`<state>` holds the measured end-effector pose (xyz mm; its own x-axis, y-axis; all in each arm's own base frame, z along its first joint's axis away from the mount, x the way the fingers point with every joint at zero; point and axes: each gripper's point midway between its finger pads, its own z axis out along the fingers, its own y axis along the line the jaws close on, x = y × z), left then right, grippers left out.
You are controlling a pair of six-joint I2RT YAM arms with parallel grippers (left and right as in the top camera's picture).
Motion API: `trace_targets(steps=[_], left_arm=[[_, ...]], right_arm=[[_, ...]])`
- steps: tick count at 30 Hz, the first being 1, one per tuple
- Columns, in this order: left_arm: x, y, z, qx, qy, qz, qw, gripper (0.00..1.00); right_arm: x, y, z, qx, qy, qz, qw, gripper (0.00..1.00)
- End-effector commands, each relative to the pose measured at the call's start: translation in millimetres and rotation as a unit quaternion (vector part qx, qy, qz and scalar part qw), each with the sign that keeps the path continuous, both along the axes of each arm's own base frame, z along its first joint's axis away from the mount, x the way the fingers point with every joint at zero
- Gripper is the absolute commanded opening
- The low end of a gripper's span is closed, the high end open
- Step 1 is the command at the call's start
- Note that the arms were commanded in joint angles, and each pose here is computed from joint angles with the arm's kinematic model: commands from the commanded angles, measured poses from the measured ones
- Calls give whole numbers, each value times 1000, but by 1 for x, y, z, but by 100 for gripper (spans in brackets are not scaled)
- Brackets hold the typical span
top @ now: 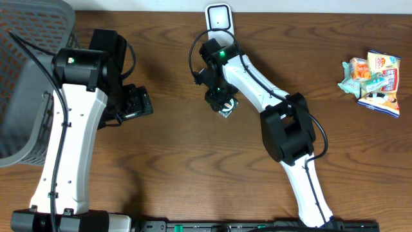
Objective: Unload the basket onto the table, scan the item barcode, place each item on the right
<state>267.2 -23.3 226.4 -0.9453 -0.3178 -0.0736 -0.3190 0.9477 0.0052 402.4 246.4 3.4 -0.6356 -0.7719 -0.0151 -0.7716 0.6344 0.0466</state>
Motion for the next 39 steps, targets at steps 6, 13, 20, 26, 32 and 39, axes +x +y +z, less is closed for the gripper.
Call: trace_targets(steps=[6, 13, 20, 26, 32, 39], left_arm=[[0, 3, -1, 7, 3, 3, 1000, 98], [0, 3, -1, 7, 3, 3, 1000, 98], [0, 3, -1, 7, 3, 3, 1000, 97], [0, 3, -1, 7, 3, 3, 1000, 98], [0, 3, -1, 7, 3, 3, 1000, 98], [0, 3, -1, 7, 3, 3, 1000, 97]], right_arm=[[-6, 4, 13, 29, 35, -66, 997, 56], [-8, 49, 99, 325, 181, -134, 919, 53], [21, 24, 165, 512, 250, -181, 802, 53], [28, 2, 170, 519, 263, -217, 784, 52], [31, 1, 212, 607, 301, -205, 707, 52], [33, 1, 203, 607, 256, -169, 733, 57]])
